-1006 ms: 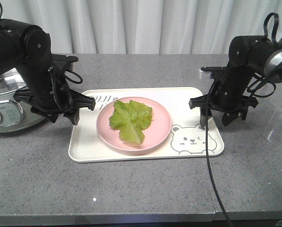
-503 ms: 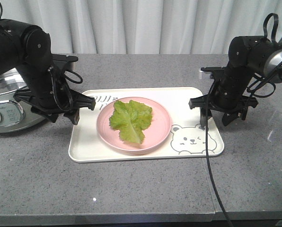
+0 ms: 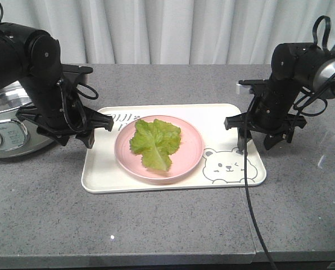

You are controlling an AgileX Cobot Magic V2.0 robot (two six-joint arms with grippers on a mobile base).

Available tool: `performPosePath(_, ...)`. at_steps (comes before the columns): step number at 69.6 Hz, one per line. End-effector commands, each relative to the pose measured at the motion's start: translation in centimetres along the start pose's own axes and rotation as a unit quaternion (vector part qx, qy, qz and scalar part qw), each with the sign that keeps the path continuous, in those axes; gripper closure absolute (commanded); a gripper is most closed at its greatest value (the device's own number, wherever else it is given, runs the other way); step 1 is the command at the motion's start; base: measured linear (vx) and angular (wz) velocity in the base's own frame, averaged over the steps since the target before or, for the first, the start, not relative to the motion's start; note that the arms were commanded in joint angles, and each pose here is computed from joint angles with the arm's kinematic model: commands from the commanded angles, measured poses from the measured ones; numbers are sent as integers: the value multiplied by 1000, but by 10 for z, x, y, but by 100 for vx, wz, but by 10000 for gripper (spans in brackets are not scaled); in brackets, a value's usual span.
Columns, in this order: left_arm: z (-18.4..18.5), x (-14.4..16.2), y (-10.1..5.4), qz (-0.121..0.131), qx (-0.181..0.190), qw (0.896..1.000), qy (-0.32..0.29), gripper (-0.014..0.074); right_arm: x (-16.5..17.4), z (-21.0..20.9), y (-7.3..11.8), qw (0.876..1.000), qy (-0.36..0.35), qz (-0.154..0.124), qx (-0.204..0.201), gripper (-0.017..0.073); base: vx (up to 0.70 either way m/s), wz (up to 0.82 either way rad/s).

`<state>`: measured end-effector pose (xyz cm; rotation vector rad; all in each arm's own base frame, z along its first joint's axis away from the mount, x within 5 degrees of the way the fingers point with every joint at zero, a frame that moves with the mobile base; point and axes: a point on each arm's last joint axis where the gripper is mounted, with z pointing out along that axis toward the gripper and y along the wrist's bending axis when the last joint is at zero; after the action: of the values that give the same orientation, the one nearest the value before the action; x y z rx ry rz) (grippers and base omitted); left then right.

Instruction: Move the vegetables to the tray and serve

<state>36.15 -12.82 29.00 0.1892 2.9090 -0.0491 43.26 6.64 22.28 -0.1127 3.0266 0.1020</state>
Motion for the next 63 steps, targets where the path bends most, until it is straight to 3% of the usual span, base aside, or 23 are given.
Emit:
performPosePath(1,-24,-1,-1,-4,11,999,-44,197,5,-32,0,1000,-14,-3,1,104,0,0)
performPosePath(26,-21,-1,-2,-4,10,999,-40,197,5,-28,0,1000,-9,-2,1,104,0,0)
performPosePath(47,-2,-4,-3,-3,4,1000,-11,197,22,11,-7,999,44,-14,24,104,0,0)
performPosePath(63,12,-6,-4,-3,-1,1000,9,197,23,17,-8,999,39,-14,24,104,0,0)
